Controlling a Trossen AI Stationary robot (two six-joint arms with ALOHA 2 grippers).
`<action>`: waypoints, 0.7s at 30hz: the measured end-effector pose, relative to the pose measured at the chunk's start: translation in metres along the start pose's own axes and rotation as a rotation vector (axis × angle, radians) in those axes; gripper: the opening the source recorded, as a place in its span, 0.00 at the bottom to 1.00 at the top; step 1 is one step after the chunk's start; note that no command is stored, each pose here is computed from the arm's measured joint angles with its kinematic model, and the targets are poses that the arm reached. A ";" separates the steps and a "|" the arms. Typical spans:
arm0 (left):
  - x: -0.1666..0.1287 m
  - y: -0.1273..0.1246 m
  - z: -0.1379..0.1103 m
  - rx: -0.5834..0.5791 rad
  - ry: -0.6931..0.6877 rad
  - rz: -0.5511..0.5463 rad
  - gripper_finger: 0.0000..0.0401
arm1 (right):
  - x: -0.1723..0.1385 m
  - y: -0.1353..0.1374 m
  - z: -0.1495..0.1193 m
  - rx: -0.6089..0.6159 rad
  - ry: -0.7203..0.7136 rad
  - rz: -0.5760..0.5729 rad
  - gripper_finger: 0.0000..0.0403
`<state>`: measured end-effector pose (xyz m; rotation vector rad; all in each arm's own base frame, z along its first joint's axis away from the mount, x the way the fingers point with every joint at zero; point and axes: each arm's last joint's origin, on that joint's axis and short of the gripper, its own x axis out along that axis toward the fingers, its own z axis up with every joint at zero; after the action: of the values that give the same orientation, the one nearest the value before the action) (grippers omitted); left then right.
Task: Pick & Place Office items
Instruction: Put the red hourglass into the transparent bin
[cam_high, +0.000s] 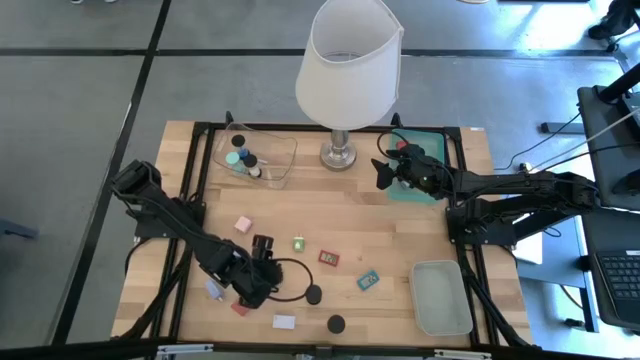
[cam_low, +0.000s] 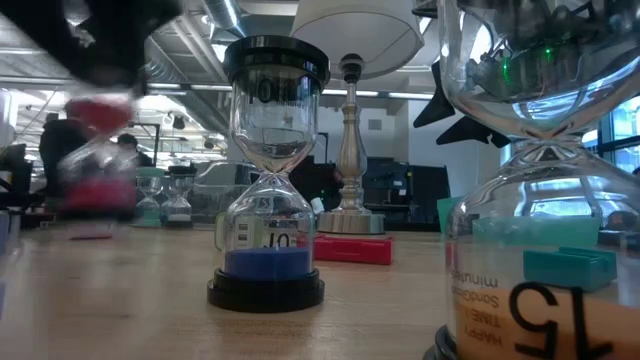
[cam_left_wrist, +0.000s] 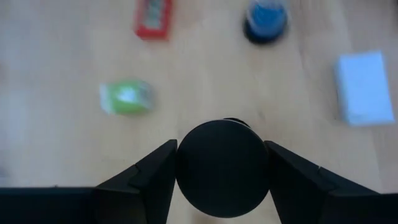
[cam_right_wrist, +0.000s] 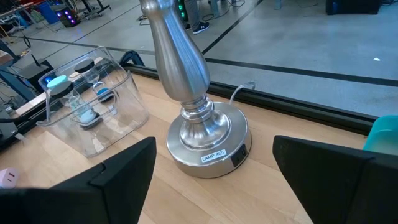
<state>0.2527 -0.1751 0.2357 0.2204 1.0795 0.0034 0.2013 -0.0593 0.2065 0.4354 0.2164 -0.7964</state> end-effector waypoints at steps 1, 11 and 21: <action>-0.005 0.002 0.004 0.008 -0.014 0.036 0.52 | 0.000 0.000 0.000 0.000 0.000 0.000 0.81; -0.054 0.062 0.046 -0.093 -0.119 0.527 0.52 | 0.000 0.000 0.000 0.000 0.000 0.000 0.81; -0.040 0.171 0.042 -0.299 0.180 0.667 0.53 | 0.000 0.000 0.000 0.000 0.000 0.000 0.81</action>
<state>0.2883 -0.0196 0.3200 0.3043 1.1260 0.7898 0.2013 -0.0592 0.2065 0.4354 0.2164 -0.7964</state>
